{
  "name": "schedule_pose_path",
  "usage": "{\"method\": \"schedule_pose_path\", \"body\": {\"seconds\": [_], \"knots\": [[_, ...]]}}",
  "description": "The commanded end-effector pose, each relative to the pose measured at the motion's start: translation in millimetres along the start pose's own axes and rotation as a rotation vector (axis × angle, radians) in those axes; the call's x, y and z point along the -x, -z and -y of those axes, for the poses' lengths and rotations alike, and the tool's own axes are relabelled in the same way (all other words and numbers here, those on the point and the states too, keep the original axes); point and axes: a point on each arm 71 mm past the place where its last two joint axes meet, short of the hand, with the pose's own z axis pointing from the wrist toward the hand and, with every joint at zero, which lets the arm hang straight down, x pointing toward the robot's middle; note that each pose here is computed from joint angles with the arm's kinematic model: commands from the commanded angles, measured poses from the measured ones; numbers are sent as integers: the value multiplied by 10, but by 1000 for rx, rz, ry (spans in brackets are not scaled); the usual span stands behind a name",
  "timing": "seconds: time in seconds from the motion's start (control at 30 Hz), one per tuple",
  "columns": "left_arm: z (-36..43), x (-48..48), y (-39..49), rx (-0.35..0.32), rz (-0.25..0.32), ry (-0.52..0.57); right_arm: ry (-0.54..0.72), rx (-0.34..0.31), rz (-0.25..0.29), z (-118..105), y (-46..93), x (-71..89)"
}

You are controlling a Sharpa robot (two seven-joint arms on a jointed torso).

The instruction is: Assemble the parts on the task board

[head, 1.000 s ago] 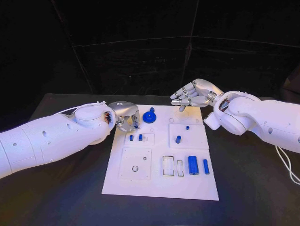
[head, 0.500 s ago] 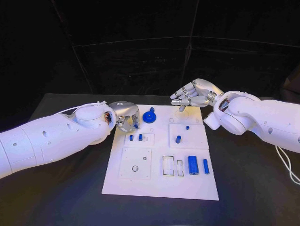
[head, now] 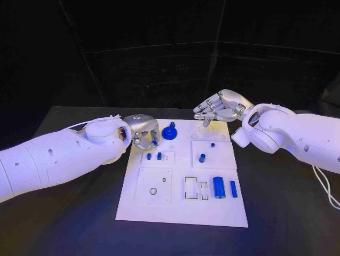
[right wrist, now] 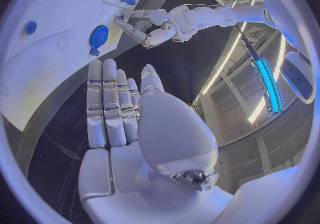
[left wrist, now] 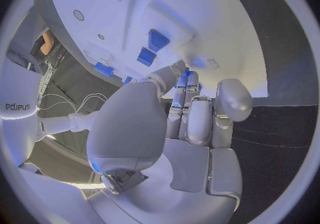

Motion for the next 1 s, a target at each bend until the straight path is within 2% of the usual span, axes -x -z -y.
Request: {"method": "schedule_pose_path", "body": {"seconds": [0.03,1.0], "knots": [[22,25,1,-23,23,-1,1,10,0,-19,-1,2],[44,10,3,-39,3,7,1,10,1,-18,2,5]]}}
